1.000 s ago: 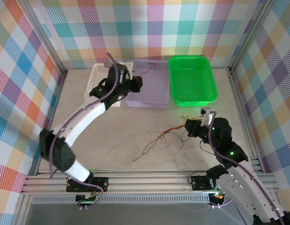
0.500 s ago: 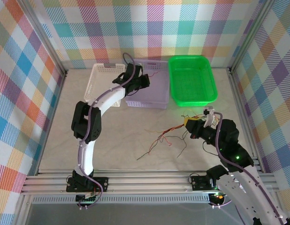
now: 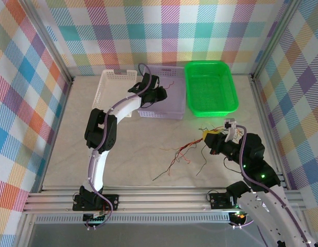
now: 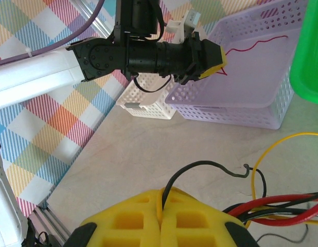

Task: Untangle the cables

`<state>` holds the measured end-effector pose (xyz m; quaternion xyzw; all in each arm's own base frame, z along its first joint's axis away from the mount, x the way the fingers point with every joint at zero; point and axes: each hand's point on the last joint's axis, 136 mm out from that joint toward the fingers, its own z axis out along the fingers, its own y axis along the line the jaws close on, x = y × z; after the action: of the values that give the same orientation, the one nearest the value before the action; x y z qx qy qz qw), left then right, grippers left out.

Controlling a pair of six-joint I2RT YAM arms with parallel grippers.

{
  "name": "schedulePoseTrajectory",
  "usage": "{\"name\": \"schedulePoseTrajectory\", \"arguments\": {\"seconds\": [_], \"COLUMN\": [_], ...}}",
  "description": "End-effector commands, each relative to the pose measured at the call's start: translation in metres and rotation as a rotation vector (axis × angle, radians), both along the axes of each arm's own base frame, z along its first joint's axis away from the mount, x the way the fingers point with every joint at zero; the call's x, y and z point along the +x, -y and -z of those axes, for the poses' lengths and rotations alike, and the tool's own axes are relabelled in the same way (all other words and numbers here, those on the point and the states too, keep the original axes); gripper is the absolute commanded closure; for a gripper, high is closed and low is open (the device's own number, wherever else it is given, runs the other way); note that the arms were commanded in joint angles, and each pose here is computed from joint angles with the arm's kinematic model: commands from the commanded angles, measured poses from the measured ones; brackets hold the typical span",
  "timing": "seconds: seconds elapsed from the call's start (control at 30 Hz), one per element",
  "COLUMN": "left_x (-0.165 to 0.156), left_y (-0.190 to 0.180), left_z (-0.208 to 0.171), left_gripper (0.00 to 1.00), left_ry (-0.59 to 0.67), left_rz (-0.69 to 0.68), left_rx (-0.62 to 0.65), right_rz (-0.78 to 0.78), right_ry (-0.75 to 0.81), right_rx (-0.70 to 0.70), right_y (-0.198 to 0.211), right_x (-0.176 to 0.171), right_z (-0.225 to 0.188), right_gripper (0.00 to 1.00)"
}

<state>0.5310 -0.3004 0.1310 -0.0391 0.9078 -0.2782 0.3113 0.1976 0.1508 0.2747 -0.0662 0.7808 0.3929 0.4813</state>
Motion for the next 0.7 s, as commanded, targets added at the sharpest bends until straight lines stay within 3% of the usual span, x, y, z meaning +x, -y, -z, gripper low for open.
{"name": "schedulePoseTrajectory", "arguments": {"seconds": [0.0,0.1,0.3,0.4,0.57,0.67], "left_x": [0.004,0.001,-0.012,-0.025,-0.077,-0.126], "left_y": [0.003,0.005,0.003,0.002,0.005,0.005], "left_z": [-0.025,-0.041,-0.059,-0.089,-0.166,-0.185], "left_gripper": [0.77,0.7,0.66,0.6,0.48,0.46], "left_ry": [0.034,0.056,0.046,0.065,0.131,0.135], "left_rz": [0.025,0.046,0.071,0.083,0.157,0.221], "left_rx": [-0.036,-0.054,-0.054,-0.102,-0.288,-0.362], "right_rz": [-0.011,-0.013,-0.012,-0.023,-0.039,-0.057], "right_ry": [0.048,0.043,0.027,0.016,-0.002,-0.005], "right_rx": [0.022,0.027,0.038,0.029,0.019,0.035], "right_y": [-0.001,-0.002,-0.004,-0.006,-0.012,-0.017], "right_x": [-0.002,-0.001,0.002,0.004,0.011,0.015], "right_z": [-0.02,-0.02,-0.021,-0.022,-0.023,-0.024], "right_gripper": [1.0,1.0,1.0,1.0,1.0,1.0]}}
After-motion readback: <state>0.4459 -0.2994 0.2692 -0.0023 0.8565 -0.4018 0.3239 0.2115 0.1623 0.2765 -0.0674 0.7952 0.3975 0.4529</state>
